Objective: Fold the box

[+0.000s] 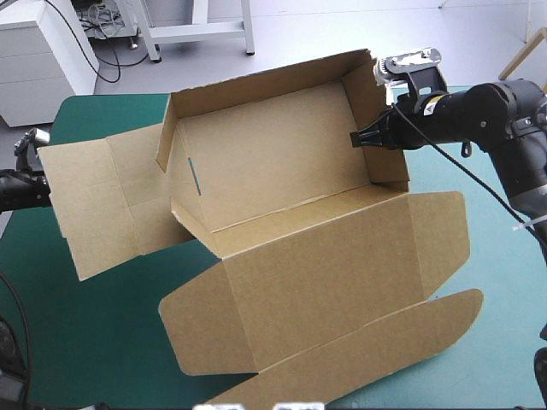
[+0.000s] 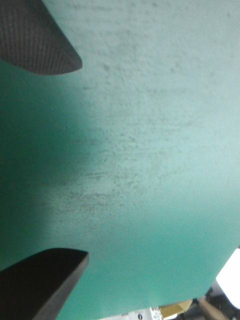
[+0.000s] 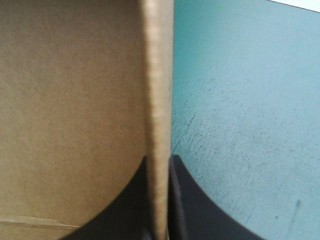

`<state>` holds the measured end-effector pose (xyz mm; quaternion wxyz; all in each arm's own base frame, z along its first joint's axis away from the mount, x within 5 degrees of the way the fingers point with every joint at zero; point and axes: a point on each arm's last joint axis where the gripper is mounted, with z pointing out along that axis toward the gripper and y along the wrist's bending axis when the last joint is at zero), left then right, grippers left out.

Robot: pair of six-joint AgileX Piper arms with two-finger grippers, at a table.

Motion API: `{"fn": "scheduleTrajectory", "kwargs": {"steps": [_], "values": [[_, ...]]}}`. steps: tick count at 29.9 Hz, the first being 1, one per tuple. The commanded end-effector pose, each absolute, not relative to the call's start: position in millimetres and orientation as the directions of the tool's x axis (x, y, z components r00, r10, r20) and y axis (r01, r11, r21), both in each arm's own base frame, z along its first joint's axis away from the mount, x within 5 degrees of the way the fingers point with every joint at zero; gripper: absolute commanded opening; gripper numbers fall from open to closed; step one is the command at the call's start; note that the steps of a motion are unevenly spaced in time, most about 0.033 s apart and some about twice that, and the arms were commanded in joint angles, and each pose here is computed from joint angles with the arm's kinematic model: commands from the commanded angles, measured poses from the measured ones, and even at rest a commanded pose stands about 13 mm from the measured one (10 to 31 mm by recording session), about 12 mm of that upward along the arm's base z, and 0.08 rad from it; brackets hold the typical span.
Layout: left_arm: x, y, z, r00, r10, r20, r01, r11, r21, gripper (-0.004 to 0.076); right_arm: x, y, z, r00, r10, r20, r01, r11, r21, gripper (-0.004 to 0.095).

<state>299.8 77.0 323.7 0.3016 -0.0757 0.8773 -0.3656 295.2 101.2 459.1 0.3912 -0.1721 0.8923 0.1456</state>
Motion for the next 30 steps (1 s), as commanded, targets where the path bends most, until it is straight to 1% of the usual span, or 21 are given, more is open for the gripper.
{"fn": "scheduleTrajectory", "kwargs": {"steps": [1, 4, 7, 11, 18, 24, 30], "values": [[294, 51, 352, -0.783, -0.3, -0.545, 0.262, 0.636, -0.726, 0.0668, 292, 102, 481, -0.55, -0.094, -0.83, -0.415, 0.893, 0.175, -0.0014], [295, 35, 353, -0.789, -0.244, -0.565, 0.315, 0.628, -0.711, 0.0668, 300, 103, 478, -0.543, -0.088, -0.835, -0.409, 0.896, 0.172, -0.0014], [295, 21, 359, -0.768, -0.203, -0.607, 0.389, 0.605, -0.695, 0.0668, 305, 104, 477, -0.529, -0.065, -0.846, -0.396, 0.901, 0.178, -0.0014], [292, 4, 371, -0.741, -0.209, -0.638, 0.452, 0.547, -0.704, 0.0668, 311, 103, 476, -0.508, -0.064, -0.859, -0.382, 0.911, 0.158, -0.0014], [284, -19, 390, -0.685, -0.206, -0.699, 0.56, 0.465, -0.685, 0.0661, 319, 96, 471, -0.515, -0.057, -0.855, -0.3, 0.947, 0.117, -0.0014], [281, -36, 407, -0.65, -0.26, -0.714, 0.622, 0.358, -0.696, 0.0661, 322, 96, 470, -0.504, -0.053, -0.862, -0.294, 0.949, 0.114, -0.0014], [279, -52, 410, -0.645, -0.224, -0.731, 0.66, 0.32, -0.68, 0.0661, 323, 96, 472, -0.491, -0.036, -0.87, -0.289, 0.949, 0.123, -0.0013]]}}
